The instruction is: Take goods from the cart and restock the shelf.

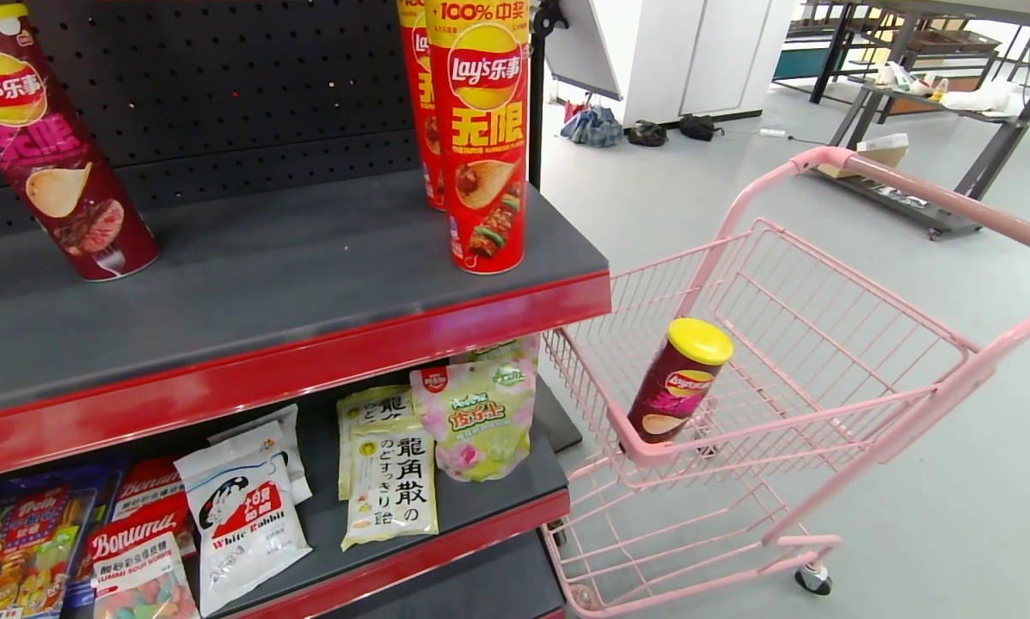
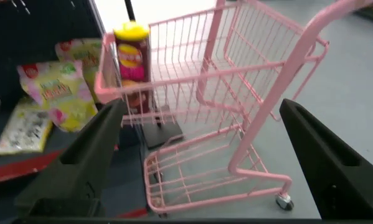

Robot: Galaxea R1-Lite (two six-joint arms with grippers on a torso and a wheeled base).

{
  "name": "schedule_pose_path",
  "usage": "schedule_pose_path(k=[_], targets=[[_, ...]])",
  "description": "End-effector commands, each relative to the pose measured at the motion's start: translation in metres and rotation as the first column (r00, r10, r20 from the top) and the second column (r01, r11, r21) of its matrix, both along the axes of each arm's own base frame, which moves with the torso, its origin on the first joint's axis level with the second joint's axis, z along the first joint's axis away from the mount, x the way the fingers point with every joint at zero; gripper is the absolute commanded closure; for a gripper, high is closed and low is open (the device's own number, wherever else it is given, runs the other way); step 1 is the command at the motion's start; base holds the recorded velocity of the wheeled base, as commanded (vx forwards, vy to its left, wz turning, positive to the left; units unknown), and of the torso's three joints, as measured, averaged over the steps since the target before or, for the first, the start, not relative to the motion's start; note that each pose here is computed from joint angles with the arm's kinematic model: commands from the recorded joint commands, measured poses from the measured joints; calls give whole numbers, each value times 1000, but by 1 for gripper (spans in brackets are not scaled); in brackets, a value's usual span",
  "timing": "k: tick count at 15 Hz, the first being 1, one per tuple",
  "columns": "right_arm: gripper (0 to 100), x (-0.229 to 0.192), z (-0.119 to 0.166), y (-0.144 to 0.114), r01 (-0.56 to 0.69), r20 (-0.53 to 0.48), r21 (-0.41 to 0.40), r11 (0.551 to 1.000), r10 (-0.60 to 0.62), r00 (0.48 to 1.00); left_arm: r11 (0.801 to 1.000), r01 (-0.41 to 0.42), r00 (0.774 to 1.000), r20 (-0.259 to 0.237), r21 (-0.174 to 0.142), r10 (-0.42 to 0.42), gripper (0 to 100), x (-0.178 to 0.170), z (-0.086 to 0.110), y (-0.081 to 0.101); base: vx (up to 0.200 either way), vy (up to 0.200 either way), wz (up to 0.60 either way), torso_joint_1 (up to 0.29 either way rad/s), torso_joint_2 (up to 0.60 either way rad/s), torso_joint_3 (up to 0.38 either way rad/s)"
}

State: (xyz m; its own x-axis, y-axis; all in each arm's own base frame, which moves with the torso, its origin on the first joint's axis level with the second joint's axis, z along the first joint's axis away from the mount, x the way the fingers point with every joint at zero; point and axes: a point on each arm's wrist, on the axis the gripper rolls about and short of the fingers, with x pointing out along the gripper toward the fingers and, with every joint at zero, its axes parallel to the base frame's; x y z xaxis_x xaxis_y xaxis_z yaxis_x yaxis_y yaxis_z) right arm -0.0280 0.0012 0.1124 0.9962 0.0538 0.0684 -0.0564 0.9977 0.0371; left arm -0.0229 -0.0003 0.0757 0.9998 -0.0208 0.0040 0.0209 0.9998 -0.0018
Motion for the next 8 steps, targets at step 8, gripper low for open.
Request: schedule_pose_path(k=[8], targets=[[0,275,65,23,-138,-362,142,980,181,914,1000,1,1000,-1,0,-1,0,0,0,0,0,0,0,0,0,0]])
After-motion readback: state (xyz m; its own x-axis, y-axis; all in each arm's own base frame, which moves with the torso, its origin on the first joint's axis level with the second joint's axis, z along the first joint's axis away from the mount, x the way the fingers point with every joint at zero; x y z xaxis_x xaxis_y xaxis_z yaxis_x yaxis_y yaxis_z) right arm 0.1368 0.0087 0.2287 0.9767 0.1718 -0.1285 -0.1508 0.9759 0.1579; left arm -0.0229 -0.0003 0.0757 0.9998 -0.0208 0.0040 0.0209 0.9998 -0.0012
